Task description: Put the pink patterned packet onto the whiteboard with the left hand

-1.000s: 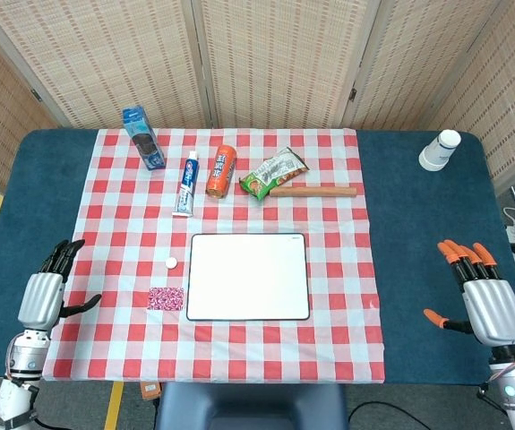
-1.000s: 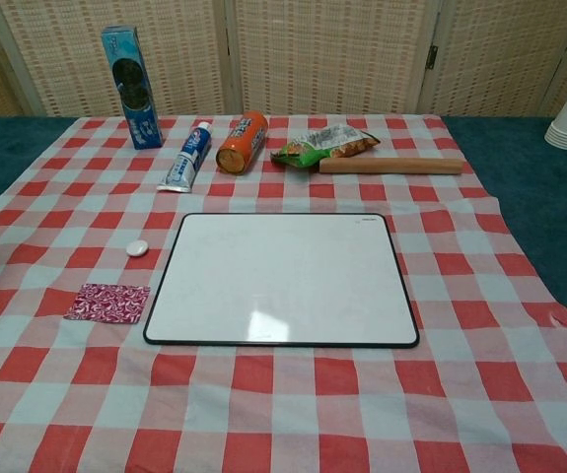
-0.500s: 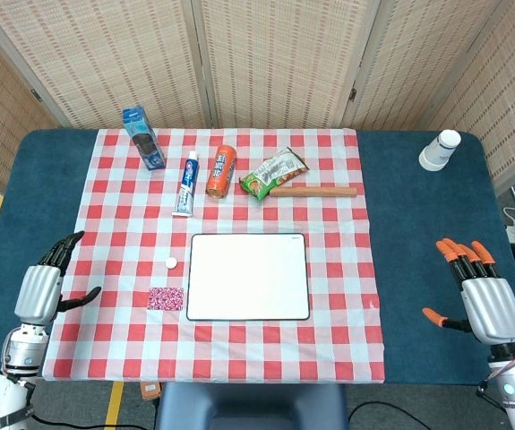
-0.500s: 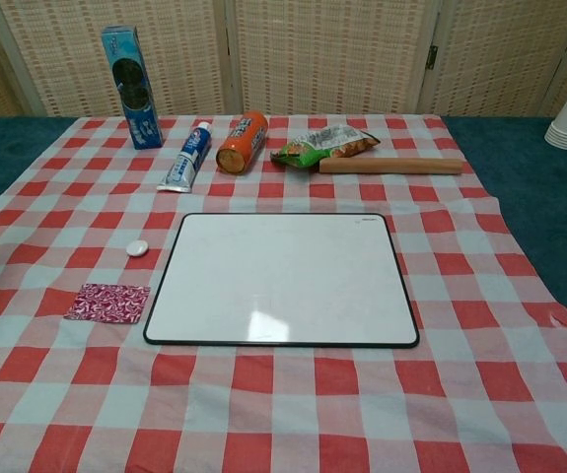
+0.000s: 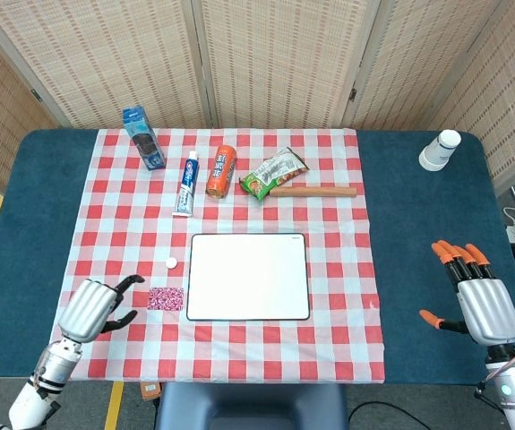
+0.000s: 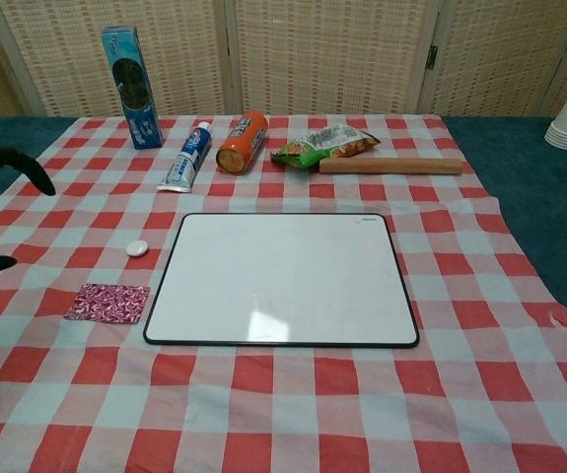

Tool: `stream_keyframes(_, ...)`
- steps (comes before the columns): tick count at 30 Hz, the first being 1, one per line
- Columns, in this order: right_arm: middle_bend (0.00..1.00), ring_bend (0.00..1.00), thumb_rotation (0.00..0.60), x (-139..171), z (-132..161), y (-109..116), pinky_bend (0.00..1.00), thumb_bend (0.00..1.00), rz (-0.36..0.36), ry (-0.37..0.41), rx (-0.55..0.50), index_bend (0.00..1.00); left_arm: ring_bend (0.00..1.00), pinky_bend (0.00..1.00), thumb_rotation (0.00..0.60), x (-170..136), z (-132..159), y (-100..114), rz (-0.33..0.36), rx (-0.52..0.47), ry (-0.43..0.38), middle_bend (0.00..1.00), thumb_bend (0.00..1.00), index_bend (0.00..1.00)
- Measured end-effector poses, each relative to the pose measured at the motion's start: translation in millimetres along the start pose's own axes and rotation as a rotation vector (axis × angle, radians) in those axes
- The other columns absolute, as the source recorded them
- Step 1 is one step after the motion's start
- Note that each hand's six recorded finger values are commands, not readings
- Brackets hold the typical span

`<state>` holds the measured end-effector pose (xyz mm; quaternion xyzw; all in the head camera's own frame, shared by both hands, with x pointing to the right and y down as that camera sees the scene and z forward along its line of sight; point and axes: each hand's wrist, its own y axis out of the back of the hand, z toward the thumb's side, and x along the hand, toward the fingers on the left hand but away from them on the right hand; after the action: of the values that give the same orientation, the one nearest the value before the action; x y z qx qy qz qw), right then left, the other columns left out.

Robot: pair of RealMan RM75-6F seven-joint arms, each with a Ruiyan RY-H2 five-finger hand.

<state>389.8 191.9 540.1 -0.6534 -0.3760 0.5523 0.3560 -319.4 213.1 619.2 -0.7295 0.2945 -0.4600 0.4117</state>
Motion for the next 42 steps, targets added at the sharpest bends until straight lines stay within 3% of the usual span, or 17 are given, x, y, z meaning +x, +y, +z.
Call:
stream_keyframes(6,0.1,0.03,0.511,-0.2,-1.9,1.4,0.09,0.07,0.003,0.002,-0.01,0.0,1.0,1.0,0.6,16.2,19.5,-14.6,-0.105,0.182,-0.021,1.0,0.24,0.29)
stream_keyframes(14,0.11,0.04,0.511,-1.6,-3.7,2.7,0.1,0.07,0.006,0.002,-0.015,0.0,1.0,1.0,0.6,40.4,49.3,-23.1,-0.129,0.291,-0.087,1.0,0.25,0.33)
stream_keyframes(24,0.12,0.05,0.512,-2.3,-4.5,3.0,0.1,0.07,0.008,0.001,-0.017,0.0,1.0,1.0,0.6,57.9,46.6,-44.5,-0.246,0.262,-0.067,1.0,0.25,0.35)
stream_keyframes(42,0.12,0.06,0.512,-3.8,-6.9,3.9,0.11,0.07,0.009,-0.006,-0.024,0.0,1.0,1.0,0.6,77.8,29.0,-65.1,-0.374,0.193,0.041,1.0,0.25,0.31)
